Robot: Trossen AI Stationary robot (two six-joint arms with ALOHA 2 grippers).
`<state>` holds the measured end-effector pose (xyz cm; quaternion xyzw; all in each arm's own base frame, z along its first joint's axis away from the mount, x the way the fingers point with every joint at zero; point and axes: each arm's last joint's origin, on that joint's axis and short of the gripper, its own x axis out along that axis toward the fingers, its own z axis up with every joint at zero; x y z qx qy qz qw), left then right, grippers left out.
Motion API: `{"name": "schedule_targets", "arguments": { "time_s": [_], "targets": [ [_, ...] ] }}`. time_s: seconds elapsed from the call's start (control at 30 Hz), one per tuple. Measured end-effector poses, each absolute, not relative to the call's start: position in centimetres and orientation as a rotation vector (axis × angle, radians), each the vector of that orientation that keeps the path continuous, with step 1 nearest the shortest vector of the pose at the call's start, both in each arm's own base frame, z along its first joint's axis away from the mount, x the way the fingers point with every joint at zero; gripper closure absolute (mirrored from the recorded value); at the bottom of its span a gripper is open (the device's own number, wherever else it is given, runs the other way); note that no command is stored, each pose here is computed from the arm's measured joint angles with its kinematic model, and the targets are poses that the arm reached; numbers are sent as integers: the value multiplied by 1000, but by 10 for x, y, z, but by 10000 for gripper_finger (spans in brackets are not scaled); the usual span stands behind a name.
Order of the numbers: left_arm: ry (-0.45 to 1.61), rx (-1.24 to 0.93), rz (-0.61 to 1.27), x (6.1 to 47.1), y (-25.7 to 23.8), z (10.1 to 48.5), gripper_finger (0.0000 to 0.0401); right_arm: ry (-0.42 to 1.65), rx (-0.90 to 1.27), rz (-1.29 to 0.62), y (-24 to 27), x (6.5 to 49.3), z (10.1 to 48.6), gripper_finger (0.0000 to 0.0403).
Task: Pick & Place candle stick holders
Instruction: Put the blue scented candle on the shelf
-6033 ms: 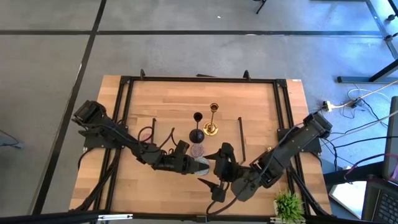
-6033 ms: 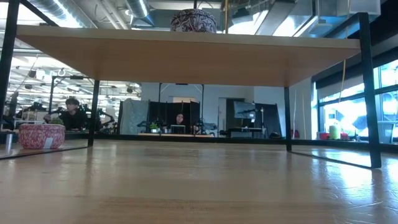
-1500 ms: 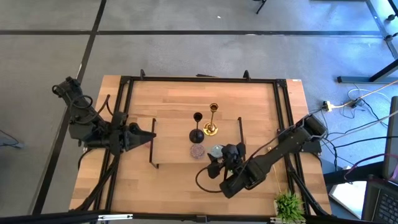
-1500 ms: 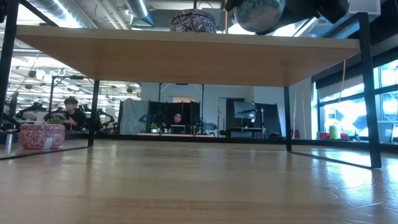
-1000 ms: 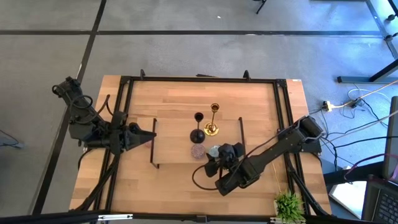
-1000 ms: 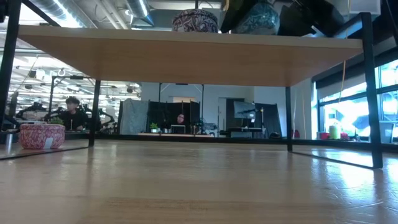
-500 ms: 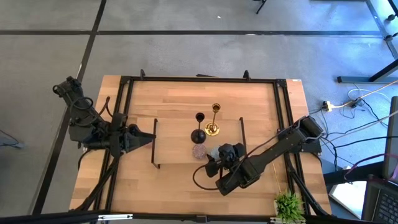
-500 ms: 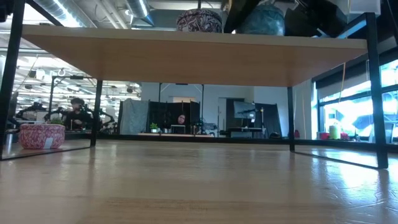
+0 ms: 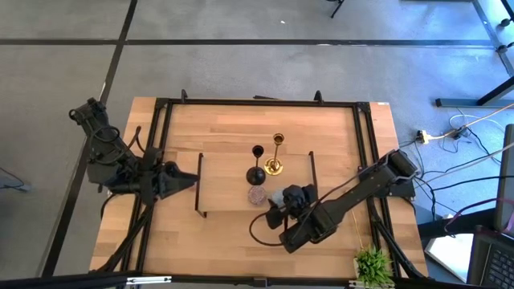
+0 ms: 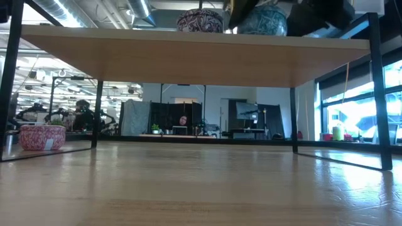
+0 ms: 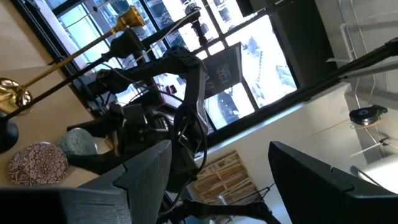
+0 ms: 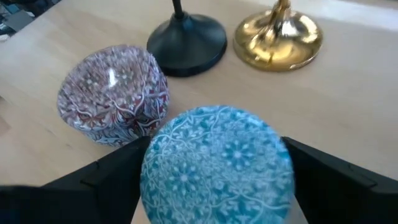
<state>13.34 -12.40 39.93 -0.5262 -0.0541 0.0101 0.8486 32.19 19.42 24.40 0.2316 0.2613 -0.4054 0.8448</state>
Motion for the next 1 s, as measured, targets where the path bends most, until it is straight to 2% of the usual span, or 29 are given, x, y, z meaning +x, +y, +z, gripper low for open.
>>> {"name": "schedule_targets", "arguments": {
  "time_s": [0.37,0.7,0.87,1.0],
  "targets": [
    [-104,-1094,9,130,-127,399,136,474,422,-890,188,325,273,50],
    [-97,-1075,-1,128,-129,399,136,419,476,-846,190,333,307,64],
    [-76,-1053,-47,128,-130,399,136,419,487,-717,204,330,349,125],
    [-54,-1024,-96,127,-133,399,136,513,514,-491,227,322,375,218]
  ]
}}
